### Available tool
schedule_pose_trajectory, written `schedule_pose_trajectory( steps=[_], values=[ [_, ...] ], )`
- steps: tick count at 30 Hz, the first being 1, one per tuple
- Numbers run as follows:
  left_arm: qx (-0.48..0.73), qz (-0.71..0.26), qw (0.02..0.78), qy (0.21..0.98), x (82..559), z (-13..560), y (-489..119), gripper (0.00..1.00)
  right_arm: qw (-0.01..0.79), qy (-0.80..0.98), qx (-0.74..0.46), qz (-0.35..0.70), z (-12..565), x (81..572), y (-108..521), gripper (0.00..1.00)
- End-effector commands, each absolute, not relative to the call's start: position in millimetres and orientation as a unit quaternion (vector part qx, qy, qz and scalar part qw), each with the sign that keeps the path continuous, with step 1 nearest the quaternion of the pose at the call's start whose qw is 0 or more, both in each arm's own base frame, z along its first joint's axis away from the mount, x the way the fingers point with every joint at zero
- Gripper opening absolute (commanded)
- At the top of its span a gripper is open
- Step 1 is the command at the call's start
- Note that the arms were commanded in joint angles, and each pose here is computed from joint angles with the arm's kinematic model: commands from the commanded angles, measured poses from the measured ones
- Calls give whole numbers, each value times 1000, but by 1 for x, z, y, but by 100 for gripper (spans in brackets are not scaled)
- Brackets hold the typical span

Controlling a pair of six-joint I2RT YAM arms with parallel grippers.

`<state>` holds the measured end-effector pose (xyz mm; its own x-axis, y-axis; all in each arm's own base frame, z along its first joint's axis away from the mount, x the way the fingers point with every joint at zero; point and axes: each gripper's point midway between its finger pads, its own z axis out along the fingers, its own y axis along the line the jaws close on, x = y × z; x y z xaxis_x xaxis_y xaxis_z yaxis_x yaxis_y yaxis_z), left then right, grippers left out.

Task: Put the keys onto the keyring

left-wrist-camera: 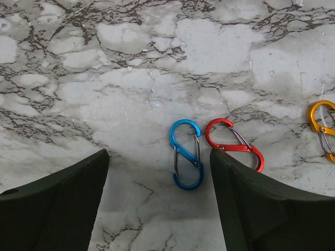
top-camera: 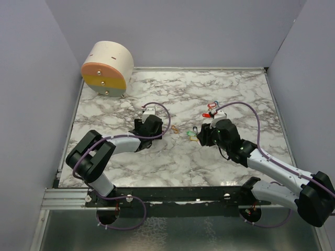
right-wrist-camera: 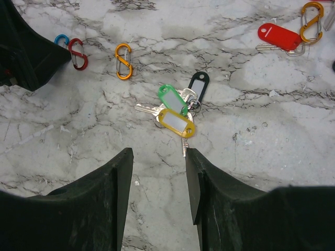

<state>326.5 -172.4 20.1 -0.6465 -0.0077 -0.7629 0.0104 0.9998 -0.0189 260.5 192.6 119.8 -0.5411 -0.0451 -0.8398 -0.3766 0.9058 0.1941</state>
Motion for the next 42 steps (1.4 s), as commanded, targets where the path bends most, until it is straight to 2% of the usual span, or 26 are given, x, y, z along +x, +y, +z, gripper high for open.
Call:
schedule_pose_trajectory(
  steps=[1,6,11,29,32,40,42],
  values=[
    [16,12,394,919,320,5,-168,77,474,850,-128,193,127,260,197,46],
    [22,10,385,922,320,0,-171,67,474,849,-128,193,127,260,197,46],
    [25,9,380,924,318,-2,-171,51,476,848,-129,192,128,261,197,46],
    [29,7,359,933,300,-11,-166,49,475,848,-128,195,127,260,198,46],
    [31,10,357,934,296,-13,-166,43,475,848,-128,196,127,260,198,46],
    [35,17,351,936,293,-18,-167,39,476,848,-127,196,128,259,197,46],
    [37,17,350,936,292,-19,-167,34,476,848,-127,196,128,259,197,46]
  ],
)
